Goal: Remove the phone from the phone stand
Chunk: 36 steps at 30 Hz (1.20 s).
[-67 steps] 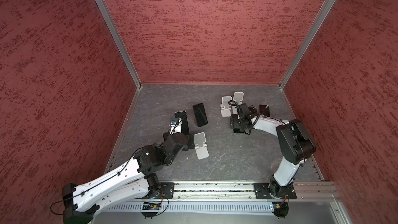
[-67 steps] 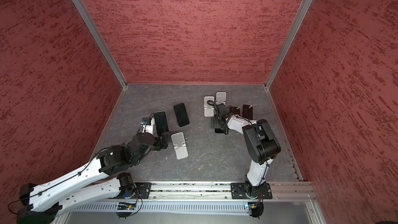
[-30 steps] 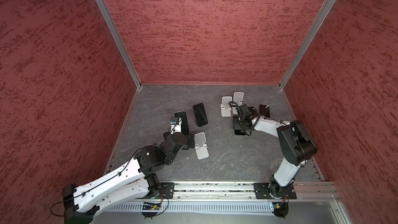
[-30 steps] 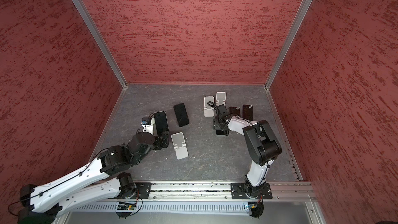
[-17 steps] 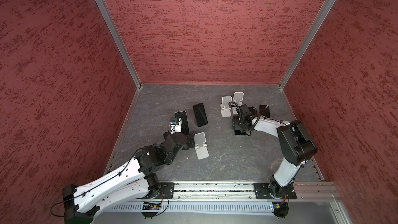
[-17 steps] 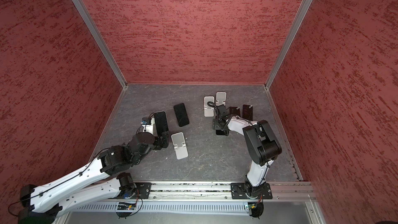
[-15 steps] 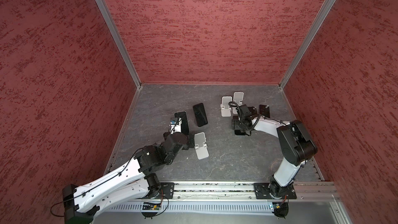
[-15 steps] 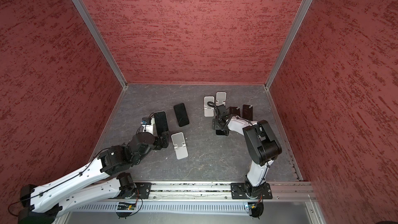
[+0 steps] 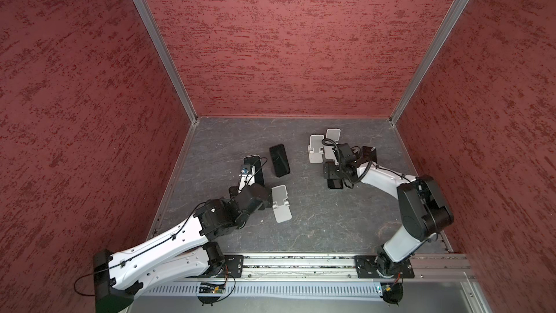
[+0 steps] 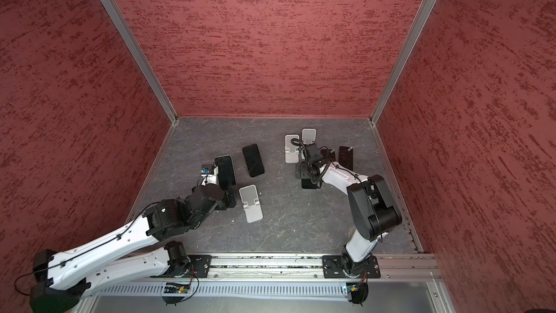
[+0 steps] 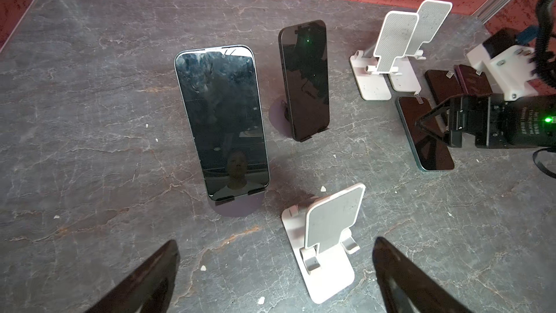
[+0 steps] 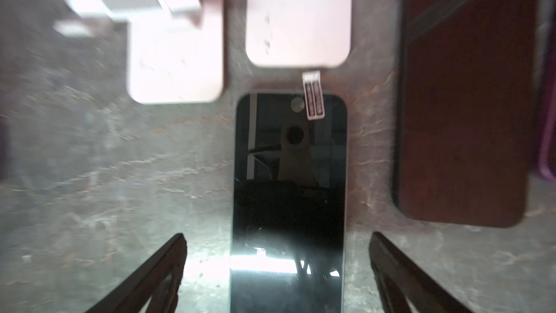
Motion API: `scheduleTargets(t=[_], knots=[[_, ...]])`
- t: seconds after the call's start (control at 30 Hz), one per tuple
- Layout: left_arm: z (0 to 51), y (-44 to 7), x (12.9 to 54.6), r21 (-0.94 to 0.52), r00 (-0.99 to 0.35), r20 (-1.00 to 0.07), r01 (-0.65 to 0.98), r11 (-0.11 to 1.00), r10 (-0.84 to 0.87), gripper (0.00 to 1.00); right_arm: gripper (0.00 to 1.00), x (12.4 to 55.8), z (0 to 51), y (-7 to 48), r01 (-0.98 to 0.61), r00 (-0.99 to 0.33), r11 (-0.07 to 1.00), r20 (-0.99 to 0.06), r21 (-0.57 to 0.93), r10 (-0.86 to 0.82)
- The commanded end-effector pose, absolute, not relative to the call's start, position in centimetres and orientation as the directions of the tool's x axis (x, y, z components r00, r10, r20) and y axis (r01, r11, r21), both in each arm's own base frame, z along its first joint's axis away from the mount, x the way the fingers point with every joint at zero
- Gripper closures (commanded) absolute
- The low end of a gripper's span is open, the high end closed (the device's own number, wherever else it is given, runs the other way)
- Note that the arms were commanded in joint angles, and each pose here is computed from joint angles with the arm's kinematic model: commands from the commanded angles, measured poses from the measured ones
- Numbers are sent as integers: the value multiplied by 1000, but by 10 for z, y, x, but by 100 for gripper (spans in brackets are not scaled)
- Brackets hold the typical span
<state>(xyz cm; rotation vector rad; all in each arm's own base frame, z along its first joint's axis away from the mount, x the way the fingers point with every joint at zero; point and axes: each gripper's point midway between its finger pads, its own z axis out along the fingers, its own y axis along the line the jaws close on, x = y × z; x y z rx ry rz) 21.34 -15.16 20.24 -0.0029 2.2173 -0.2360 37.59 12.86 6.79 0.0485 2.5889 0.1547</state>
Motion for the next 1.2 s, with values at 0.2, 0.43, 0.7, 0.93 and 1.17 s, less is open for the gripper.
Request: scheduleTargets(t=[0.2,0.43,0.7,0.93,1.17], knots=[[209,-159,209,-159,-623,-776,43,986,-97,0,1,376,150,113,28,-691,986,-710,166,139],[200,-169,209,-98,-660,-747,2,995,-73,1,1,363,163,104,34,-661,987,-737,159,141],[189,-192,208,-110,-681,-727,-14,994,-90,0,1,356,149,100,36,-671,989,-730,142,129],[181,-209,211,-168,-687,-712,-33,985,-144,0,1,354,143,98,27,-671,991,-733,131,115],[174,-213,215,-168,-694,-701,-64,984,-165,0,1,352,136,98,10,-679,993,-728,118,93]])
